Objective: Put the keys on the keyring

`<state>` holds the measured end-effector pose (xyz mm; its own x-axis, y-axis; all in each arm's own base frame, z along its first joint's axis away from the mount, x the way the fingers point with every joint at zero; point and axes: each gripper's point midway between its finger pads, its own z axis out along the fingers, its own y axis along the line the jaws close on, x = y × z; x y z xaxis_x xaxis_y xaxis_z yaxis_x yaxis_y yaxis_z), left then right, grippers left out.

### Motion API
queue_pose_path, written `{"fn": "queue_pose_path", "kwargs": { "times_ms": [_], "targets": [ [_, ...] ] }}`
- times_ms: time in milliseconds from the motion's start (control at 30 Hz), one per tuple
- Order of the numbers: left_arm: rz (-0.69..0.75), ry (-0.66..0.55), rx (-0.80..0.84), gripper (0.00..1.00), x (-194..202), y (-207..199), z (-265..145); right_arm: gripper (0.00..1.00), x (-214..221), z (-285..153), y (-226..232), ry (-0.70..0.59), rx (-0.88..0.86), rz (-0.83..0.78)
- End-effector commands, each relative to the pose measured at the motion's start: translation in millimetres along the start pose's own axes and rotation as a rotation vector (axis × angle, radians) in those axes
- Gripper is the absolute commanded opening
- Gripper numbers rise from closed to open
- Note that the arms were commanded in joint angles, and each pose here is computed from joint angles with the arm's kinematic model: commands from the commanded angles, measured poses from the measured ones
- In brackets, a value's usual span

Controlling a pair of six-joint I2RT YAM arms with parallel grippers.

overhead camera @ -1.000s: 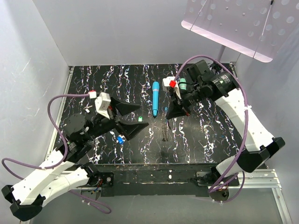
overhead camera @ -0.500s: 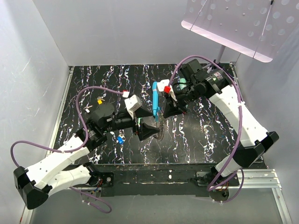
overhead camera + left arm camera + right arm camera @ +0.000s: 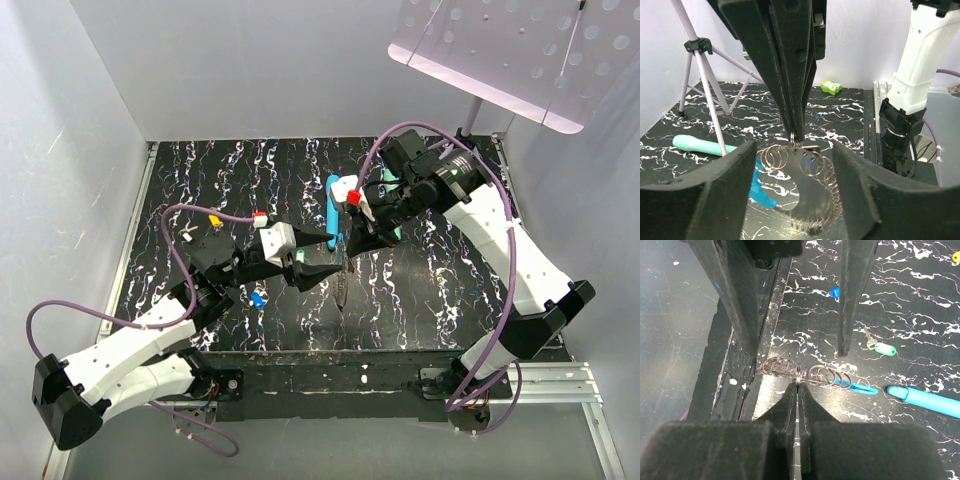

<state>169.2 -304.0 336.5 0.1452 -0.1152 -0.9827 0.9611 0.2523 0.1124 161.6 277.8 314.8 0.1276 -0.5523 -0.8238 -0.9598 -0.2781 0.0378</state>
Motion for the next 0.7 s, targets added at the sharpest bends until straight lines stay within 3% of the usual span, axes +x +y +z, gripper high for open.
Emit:
{"fn": "queue_pose_path", "kwargs": {
  "times_ms": [0,133,333,667],
  "targets": [
    [0.023,-0.016,0.070,0.54,-6,-5,10,0.01,13,-9,49,0.061,-0.137,0.164],
    [-0.002,0.015,0.095,0.40,0,-7,14,0.01,12,-9,48,0.056,-0.135,0.161],
    [0.003,0.015,0.070,0.32,-1,-4,11,0.01,12,-9,49,0.058,-0.138,0.162],
    [0.010,-0.008,0.046,0.32,-9,-1,10,0.01,12,-9,49,0.056,-0.136,0.162]
  ]
}}
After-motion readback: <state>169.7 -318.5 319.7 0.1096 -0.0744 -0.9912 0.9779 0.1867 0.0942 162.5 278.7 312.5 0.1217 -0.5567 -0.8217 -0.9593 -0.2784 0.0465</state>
